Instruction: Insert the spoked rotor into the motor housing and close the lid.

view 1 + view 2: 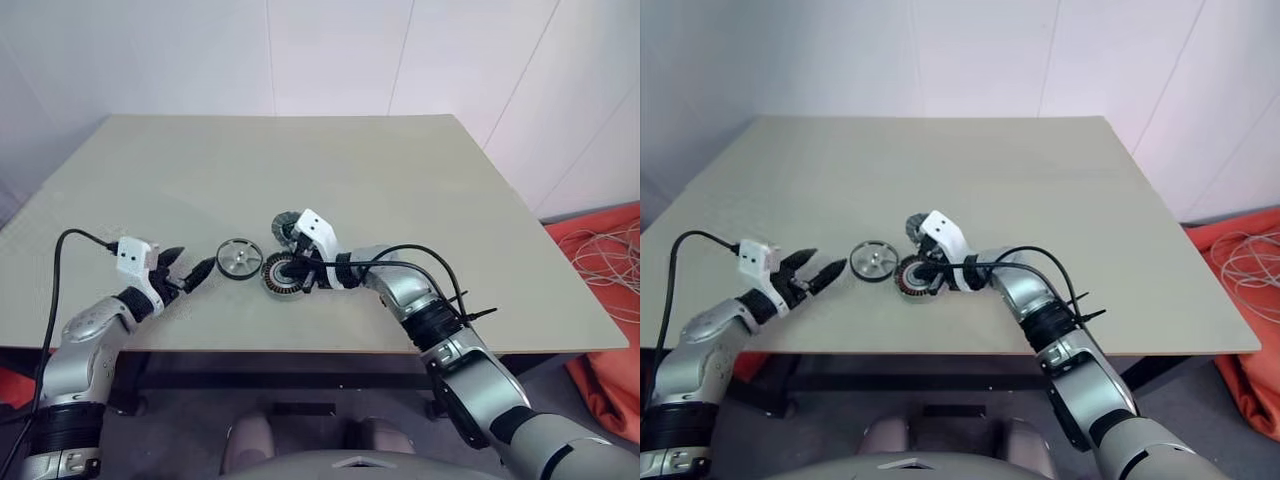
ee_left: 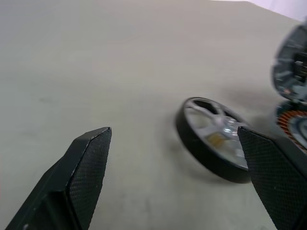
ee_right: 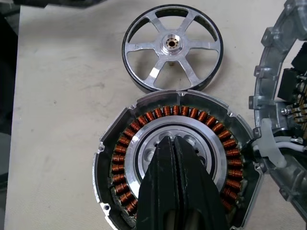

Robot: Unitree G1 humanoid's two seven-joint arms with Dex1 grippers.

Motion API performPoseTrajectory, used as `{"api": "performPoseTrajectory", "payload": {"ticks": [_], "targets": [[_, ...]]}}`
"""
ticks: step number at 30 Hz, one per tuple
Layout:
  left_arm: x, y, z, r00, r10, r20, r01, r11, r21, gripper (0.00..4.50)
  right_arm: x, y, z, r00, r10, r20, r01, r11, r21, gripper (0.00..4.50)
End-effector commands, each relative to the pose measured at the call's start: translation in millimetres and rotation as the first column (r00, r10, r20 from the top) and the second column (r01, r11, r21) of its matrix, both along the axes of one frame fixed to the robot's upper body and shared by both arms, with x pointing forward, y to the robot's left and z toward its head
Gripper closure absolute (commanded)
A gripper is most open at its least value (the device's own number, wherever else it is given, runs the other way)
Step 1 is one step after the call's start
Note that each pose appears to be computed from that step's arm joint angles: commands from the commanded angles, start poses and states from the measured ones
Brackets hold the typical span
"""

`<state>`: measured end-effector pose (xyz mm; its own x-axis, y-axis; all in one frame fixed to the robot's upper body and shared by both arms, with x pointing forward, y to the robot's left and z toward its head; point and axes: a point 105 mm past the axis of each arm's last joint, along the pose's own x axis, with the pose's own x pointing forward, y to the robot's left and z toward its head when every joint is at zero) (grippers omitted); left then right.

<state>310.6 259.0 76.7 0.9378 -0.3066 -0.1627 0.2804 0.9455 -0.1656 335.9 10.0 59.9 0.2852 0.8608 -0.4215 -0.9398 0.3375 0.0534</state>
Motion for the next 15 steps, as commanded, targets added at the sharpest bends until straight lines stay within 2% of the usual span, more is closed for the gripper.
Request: {"api": "performPoseTrajectory", "payload": {"ticks": [1, 9, 12, 15], "targets": [[11.5, 9.5, 27.7, 0.994, 0.109, 0.022, -0.105, 0.984, -0.146, 0.00, 2.0, 2.4, 23.4, 0.998, 0.016, 0.062, -0.020, 0.998, 0.060, 4.48], [10.6, 18.3, 23.7, 0.974, 0.187, -0.128, -0.220, 0.911, -0.349, 0.00, -18.1, -18.4, 66.0, 0.990, 0.091, 0.110, -0.106, 0.984, 0.140, 4.48], [8.5, 22.9, 15.6, 0.957, 0.213, -0.197, -0.276, 0.877, -0.394, 0.00, -26.4, -31.8, 75.2, 0.990, 0.104, 0.100, -0.118, 0.982, 0.148, 3.91], [1.2, 14.1, 12.6, 0.963, 0.146, -0.229, -0.246, 0.823, -0.512, 0.00, -36.6, -46.3, 80.3, 0.987, 0.134, 0.086, -0.145, 0.980, 0.138, 2.88]]}}
